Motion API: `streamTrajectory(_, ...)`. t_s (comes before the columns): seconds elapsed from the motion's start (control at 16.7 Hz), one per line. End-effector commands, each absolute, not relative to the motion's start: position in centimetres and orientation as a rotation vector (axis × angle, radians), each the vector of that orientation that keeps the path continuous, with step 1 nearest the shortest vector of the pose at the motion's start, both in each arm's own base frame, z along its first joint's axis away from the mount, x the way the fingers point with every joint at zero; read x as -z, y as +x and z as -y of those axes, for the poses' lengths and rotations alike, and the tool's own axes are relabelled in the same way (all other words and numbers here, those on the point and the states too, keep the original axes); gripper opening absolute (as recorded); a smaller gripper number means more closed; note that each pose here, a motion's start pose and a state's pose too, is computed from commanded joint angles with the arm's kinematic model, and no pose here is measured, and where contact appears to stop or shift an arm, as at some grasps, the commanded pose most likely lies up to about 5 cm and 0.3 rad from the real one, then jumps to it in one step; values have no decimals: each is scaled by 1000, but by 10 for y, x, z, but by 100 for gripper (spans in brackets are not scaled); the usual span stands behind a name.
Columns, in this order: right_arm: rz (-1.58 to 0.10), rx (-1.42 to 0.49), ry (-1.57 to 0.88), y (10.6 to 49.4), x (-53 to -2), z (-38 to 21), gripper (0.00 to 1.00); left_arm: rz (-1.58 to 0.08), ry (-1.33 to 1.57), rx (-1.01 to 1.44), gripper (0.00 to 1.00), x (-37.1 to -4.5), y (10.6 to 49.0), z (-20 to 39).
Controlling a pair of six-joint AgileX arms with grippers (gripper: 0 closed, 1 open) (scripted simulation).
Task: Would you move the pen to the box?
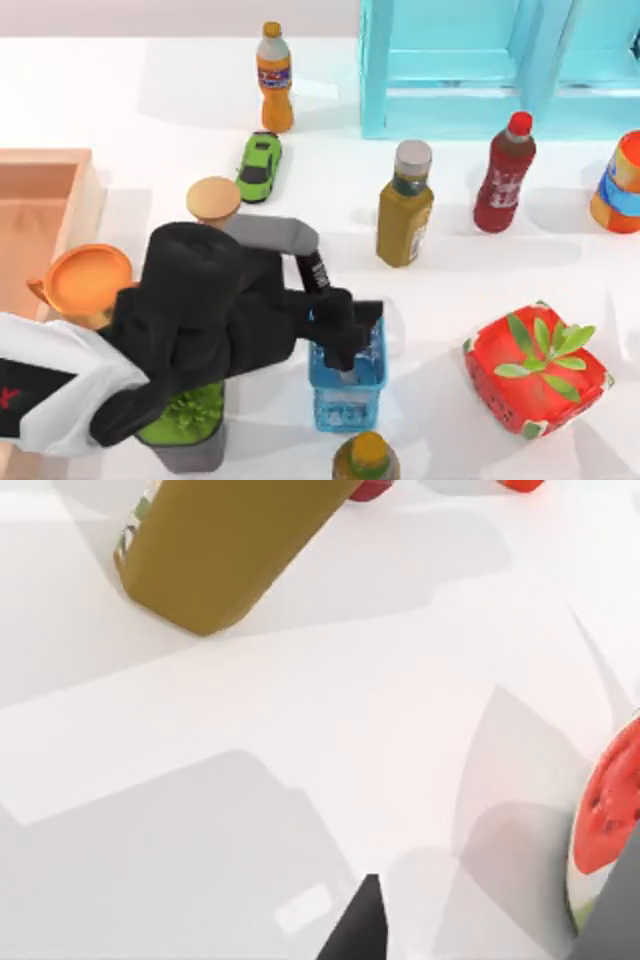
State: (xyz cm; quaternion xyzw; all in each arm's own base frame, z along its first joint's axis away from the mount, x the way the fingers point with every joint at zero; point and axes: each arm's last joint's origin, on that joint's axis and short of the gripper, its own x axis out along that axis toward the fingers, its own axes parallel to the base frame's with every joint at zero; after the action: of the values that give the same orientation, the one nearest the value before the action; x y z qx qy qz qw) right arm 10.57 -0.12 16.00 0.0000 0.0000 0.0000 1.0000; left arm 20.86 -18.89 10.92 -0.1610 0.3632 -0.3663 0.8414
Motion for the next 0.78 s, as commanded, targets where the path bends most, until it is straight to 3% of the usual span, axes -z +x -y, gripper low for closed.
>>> streamTrajectory(0.42, 0, 0, 0, 106, -160, 1, 100, -767, -340, 774, 0, -109, 209, 189)
streamTrajectory(0.48, 0, 0, 0, 106, -160, 1, 100, -707, -353, 781, 0, -122, 216, 191)
streamTrajectory(0.78, 0, 0, 0, 106, -160, 1, 100, -709, -346, 789, 0, -137, 229, 181)
